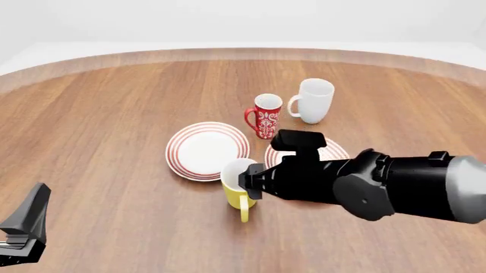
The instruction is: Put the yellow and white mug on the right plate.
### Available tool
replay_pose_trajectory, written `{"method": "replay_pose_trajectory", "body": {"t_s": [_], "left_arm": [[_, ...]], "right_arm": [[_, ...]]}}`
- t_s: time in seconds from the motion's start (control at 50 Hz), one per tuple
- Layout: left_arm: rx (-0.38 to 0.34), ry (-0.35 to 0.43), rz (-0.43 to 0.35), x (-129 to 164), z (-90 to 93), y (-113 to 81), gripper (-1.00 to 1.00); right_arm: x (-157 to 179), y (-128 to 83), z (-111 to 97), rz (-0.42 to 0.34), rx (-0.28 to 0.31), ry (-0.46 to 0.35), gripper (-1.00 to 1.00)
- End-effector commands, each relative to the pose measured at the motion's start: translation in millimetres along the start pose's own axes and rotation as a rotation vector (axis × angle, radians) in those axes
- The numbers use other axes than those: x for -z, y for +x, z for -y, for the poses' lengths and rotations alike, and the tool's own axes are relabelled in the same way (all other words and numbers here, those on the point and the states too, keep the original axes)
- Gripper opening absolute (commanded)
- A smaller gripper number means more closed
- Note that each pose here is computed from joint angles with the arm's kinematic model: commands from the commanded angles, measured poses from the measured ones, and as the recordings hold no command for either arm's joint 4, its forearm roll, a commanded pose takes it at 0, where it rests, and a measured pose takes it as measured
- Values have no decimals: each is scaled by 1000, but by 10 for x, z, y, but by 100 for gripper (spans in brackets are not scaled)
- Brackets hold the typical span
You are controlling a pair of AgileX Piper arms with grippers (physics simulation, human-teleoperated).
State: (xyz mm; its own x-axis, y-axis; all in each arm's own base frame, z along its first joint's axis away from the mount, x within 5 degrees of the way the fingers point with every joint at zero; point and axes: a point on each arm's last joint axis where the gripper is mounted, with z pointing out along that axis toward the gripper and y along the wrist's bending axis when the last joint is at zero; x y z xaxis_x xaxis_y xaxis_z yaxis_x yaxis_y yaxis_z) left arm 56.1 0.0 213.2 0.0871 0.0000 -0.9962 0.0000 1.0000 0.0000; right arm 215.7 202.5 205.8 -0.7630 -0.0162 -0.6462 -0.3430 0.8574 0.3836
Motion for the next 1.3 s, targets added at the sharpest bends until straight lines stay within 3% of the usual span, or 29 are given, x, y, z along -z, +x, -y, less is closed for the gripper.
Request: {"method": "replay_pose_trajectory", "body": {"t_s": [0.02,0.64,1.14,1.16,1.3], "left_arm": [[0,0,0,0,0,0,100],[0,0,0,0,0,0,100],[0,0,0,0,0,0,100],[0,0,0,0,0,0,100],[0,0,0,0,0,0,100]], "right_arm": [[-128,97,23,-20,-13,3,100],[-396,477,21,-69,-66,-21,100],[-544,611,23,-90,-83,-23,100],[-538,600,26,-88,-80,-23,-100],[-491,566,51,-75,-79,-21,-100]]}}
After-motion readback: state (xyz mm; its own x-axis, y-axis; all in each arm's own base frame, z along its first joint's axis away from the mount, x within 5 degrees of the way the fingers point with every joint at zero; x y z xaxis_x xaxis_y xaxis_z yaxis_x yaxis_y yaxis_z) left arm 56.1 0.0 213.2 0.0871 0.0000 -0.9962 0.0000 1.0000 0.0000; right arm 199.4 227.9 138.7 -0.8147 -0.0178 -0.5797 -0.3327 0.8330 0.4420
